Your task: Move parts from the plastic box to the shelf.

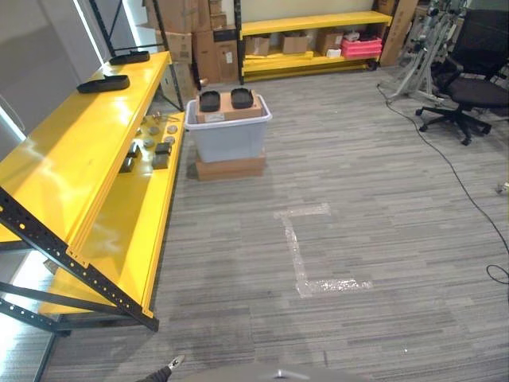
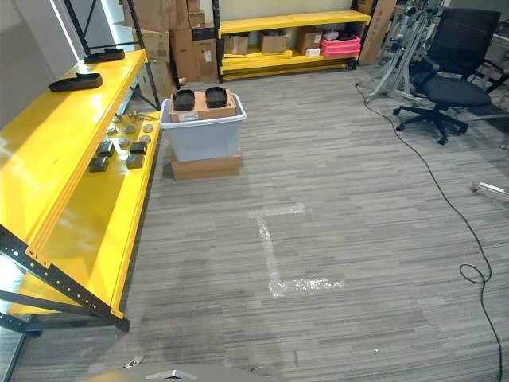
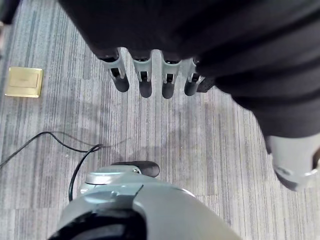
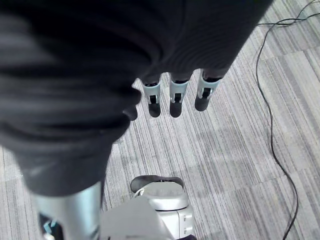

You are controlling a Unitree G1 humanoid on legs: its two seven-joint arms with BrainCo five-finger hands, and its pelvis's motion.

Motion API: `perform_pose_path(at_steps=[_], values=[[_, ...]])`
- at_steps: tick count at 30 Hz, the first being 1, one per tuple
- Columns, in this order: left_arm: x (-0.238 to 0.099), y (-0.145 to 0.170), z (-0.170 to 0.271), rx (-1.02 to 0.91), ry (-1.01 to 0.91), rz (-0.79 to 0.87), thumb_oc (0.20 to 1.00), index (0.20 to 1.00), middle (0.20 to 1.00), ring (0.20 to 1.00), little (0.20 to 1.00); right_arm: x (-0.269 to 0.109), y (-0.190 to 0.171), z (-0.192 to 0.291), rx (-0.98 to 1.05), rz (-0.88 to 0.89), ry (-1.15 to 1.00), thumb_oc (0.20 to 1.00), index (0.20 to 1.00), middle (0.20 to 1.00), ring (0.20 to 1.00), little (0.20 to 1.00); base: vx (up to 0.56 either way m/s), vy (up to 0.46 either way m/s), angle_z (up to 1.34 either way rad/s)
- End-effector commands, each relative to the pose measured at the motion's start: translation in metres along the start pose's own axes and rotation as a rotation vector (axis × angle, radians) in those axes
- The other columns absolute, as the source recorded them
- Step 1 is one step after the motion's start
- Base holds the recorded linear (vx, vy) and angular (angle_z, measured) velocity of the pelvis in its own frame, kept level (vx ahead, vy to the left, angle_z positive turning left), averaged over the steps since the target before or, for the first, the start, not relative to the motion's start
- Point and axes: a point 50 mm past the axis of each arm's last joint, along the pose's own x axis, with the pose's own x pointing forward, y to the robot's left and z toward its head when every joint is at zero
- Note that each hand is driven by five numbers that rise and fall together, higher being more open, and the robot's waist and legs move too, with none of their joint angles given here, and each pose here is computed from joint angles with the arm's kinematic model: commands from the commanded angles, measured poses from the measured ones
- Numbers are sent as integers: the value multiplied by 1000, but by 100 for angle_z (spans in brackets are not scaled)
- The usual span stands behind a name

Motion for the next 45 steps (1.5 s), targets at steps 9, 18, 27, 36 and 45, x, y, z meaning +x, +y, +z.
perform_pose_path(at_steps=[9, 18, 27, 36, 45], values=[[0, 2, 34, -165, -117, 15, 1000, 1000, 1000, 1000, 1000, -2, -1, 26, 88, 9, -120, 1000, 1000, 1000, 1000, 1000, 8, 1, 0], [-14, 11, 97, -234, -376, -11, 1000, 1000, 1000, 1000, 1000, -18, -14, 91, 315, 76, -380, 1000, 1000, 1000, 1000, 1000, 7, -2, 0], [-14, 17, 92, -213, -367, 23, 1000, 1000, 1000, 1000, 1000, -27, 2, 108, 353, 114, -406, 1000, 1000, 1000, 1000, 1000, 26, 37, -2], [-16, 28, 97, -273, -390, 50, 1000, 1000, 1000, 1000, 1000, -46, 18, 125, 347, 149, -495, 1000, 1000, 1000, 1000, 1000, -28, 136, -22], [-17, 35, 91, -266, -401, 85, 1000, 1000, 1000, 1000, 1000, -48, 19, 124, 316, 194, -516, 1000, 1000, 1000, 1000, 1000, 386, -184, -12]])
